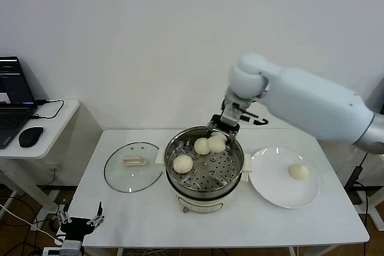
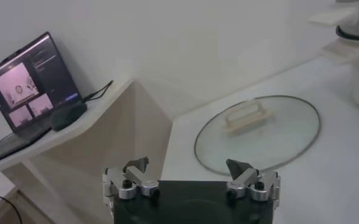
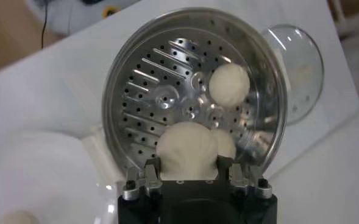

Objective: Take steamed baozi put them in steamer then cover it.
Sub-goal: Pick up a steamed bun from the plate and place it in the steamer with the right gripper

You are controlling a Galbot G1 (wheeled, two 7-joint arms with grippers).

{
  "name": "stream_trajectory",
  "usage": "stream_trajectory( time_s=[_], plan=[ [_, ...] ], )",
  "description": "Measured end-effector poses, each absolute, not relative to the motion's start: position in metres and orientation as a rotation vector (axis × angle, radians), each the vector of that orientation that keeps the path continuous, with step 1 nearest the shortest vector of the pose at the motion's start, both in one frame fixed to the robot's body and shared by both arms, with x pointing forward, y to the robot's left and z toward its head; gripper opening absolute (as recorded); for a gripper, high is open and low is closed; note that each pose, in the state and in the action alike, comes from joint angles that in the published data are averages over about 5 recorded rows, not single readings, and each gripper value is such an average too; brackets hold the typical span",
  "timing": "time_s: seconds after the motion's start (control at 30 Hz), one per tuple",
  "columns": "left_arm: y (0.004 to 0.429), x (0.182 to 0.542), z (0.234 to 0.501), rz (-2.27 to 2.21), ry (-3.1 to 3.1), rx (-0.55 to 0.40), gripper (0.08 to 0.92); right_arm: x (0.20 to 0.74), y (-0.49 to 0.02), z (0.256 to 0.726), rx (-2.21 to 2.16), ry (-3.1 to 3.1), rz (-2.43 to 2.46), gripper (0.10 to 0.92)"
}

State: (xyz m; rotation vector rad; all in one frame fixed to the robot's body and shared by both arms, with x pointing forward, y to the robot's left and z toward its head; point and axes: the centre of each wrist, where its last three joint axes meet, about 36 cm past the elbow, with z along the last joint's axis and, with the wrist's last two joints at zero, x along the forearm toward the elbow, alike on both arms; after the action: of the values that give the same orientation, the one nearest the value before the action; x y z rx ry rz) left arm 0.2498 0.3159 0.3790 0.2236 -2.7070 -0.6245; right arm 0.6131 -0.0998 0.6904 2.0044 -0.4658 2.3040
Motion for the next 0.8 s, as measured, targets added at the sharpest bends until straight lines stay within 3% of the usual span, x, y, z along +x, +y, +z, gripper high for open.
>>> stream_trajectory(
  time_s=[0.8],
  plan=[
    [0.316,0.249,0.375,-0.609,-2.7,0.224,0.823,0.564,-0.052,0.61,2.087,-0.086,2.477,0.577]
  ],
)
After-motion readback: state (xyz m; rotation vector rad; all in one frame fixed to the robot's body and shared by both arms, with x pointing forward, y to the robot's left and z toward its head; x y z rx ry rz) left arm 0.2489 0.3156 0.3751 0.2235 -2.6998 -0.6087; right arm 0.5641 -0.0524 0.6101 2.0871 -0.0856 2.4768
